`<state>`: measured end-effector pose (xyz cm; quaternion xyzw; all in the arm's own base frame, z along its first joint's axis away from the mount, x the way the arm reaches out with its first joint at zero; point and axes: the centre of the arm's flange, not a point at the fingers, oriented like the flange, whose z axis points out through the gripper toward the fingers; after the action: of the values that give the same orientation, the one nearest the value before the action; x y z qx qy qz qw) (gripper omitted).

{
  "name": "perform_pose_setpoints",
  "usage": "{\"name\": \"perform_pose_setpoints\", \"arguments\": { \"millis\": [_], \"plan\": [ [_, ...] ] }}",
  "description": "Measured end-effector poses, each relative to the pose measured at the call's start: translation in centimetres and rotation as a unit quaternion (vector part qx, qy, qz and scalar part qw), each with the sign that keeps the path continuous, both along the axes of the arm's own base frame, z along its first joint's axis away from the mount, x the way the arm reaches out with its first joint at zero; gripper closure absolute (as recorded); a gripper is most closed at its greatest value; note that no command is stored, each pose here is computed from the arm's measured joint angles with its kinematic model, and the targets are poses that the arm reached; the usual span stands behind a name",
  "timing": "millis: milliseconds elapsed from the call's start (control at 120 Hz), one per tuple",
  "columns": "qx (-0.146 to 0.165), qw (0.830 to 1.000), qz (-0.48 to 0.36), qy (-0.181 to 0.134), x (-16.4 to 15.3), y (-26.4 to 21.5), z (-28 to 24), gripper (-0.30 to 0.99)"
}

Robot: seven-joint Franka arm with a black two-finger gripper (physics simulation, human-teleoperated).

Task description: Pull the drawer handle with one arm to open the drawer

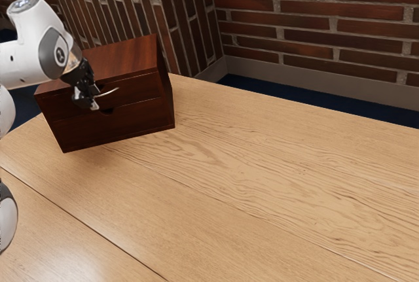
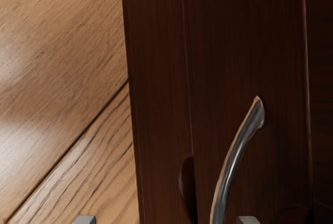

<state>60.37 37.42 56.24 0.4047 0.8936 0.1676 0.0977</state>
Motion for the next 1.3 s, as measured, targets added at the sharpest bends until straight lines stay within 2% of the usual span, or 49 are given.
{"name": "perform_pose_setpoints", "arguments": {
  "millis": [583,833,1300],
  "plan": [
    [-0.015,1.0,0.01,0.008,-0.3,-0.5,-1.8,0.37],
    [-0.036,0.999,0.009,0.004,-2.1,-2.0,-2.0,0.38],
    [-0.036,0.999,-0.02,-0.014,-5.7,-5.7,-1.5,0.39]
  ]
}}
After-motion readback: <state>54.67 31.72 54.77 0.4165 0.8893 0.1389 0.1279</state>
